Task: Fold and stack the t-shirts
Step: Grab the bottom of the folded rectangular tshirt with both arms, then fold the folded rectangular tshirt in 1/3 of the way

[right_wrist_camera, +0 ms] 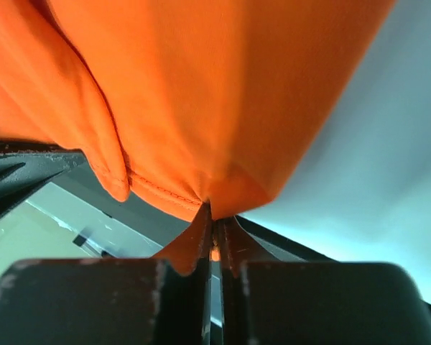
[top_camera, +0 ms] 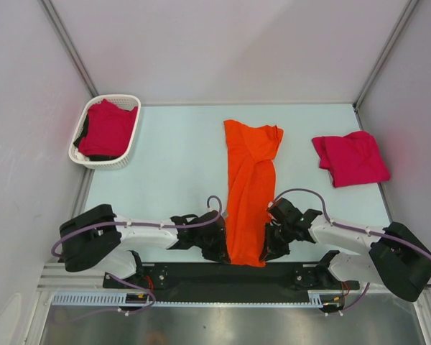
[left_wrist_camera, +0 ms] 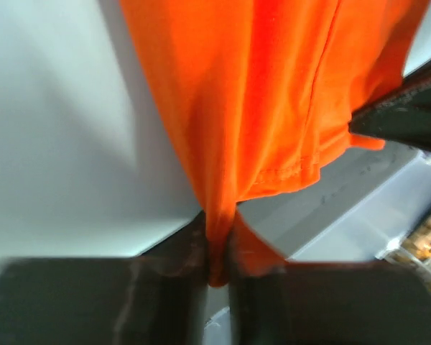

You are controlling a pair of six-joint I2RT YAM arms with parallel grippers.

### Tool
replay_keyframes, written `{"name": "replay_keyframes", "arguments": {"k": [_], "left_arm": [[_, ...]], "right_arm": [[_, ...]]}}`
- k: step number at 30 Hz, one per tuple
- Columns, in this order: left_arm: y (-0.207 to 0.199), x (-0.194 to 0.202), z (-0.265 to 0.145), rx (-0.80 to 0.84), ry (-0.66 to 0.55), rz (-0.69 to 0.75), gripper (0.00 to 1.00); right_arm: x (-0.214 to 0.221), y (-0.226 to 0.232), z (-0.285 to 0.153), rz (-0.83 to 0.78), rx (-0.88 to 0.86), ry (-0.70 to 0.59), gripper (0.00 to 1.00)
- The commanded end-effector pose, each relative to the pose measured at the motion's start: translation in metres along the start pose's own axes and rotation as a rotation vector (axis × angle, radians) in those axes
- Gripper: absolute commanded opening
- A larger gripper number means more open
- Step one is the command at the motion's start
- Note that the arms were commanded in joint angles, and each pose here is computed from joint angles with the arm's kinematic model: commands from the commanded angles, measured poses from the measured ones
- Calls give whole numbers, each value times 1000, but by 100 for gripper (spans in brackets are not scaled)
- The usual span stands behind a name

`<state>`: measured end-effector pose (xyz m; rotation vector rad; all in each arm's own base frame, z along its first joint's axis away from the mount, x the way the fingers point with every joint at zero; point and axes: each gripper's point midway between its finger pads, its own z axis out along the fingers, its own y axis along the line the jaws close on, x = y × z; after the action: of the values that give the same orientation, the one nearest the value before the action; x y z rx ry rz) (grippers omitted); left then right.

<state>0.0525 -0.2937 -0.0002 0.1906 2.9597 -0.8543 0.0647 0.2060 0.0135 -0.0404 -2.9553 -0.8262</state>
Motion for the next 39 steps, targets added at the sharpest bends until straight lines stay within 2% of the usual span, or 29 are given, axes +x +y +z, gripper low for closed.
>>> {"name": "replay_keyframes", "arguments": {"k": [1, 7, 15, 23, 32, 39], "left_arm": [[155, 65, -27, -574, 175, -21, 0], [137, 45, -33, -569, 99, -8, 0], [92, -3, -29, -547, -11, 92, 0], [44, -49, -37, -537, -121, 187, 0], [18, -100, -62, -509, -249, 197, 0], [0, -131, -69, -492, -304, 209, 0]], "right_arm": [[0, -13, 3, -27, 46, -2, 1], [-19, 3, -13, -75, 41, -71, 0], [-51, 30, -41, -159, -5, -228, 0], [-69, 39, -50, -179, -56, -290, 0], [-102, 42, -70, -203, -76, -388, 0], [-130, 44, -79, -218, -95, -449, 0]]}}
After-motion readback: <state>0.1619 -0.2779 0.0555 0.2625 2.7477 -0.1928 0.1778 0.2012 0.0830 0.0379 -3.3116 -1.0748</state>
